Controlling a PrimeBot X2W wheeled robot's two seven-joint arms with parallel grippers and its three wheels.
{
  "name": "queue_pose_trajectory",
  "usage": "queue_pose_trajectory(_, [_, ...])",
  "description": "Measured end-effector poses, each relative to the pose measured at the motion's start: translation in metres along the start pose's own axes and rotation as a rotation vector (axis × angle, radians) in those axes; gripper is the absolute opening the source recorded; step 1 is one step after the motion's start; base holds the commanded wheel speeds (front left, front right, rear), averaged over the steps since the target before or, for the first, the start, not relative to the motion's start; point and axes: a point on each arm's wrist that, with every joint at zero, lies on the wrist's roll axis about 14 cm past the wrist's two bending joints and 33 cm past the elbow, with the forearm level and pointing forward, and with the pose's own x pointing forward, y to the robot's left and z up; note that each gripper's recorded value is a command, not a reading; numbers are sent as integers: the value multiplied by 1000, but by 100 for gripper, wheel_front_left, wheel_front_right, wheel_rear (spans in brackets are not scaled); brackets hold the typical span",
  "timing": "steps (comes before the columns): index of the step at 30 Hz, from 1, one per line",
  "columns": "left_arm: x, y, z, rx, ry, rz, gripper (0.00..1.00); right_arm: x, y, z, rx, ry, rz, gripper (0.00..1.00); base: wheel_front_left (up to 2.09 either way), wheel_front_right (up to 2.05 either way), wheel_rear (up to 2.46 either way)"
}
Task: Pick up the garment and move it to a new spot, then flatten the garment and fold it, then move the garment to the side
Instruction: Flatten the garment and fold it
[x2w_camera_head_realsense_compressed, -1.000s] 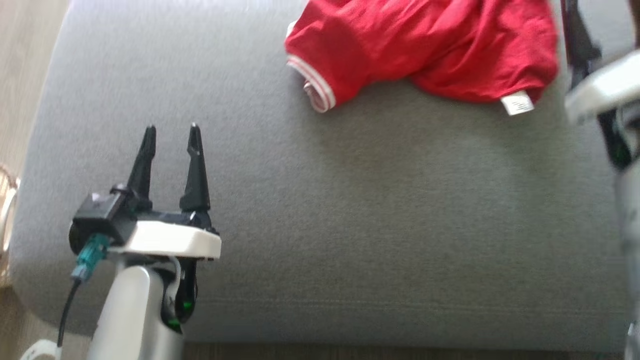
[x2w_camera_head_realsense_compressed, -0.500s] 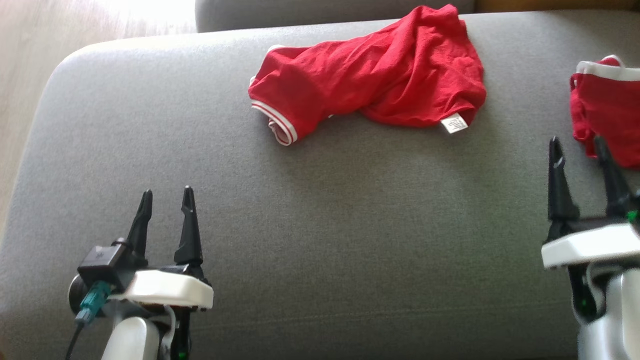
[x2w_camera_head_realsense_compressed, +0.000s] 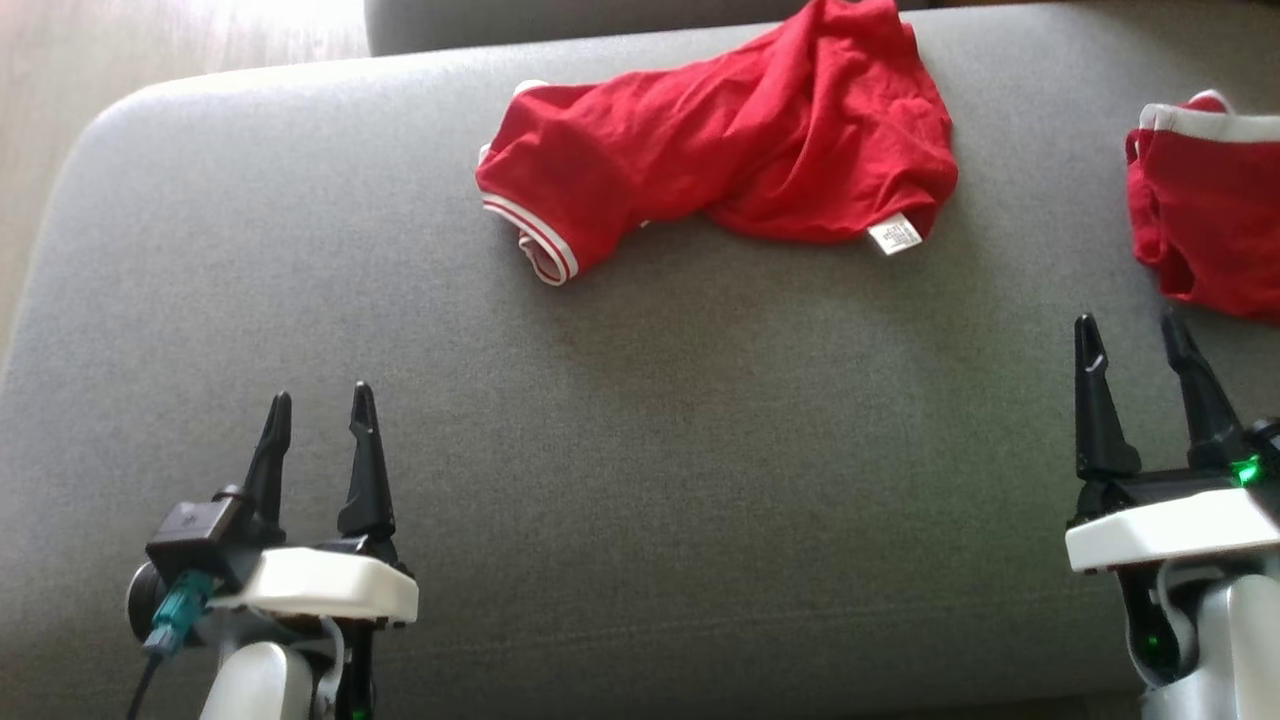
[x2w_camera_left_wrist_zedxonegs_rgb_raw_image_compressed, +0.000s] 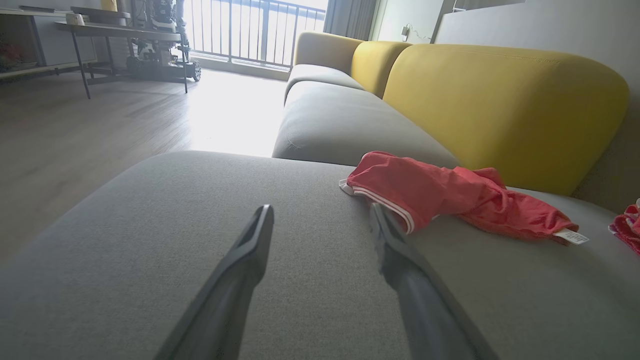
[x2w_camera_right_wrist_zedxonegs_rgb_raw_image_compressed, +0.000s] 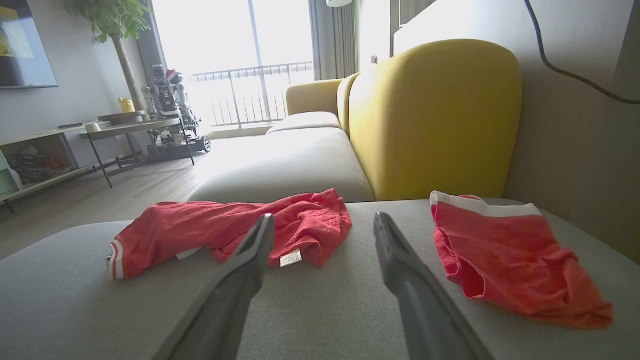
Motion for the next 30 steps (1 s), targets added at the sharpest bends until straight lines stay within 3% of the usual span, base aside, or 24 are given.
queue_pose_trajectory(6, [26,-13,-13,39,27,-65,100,8,4,-8,-8,14,13,100,0,0,0])
queue_pose_trajectory(14, [87,-52,-60,118,143,-252,100,26,-3,-16,-20,16,-5,100,0,0,0])
queue_pose_trajectory(19, [107,-76,-98,143,266,-341,100,22,-17,-25,-34,44,-41,100,0,0,0])
queue_pose_trajectory(30, [140,-108,-130,207,347,-464,100,28,-24,-29,-26,48,-59,100,0,0,0])
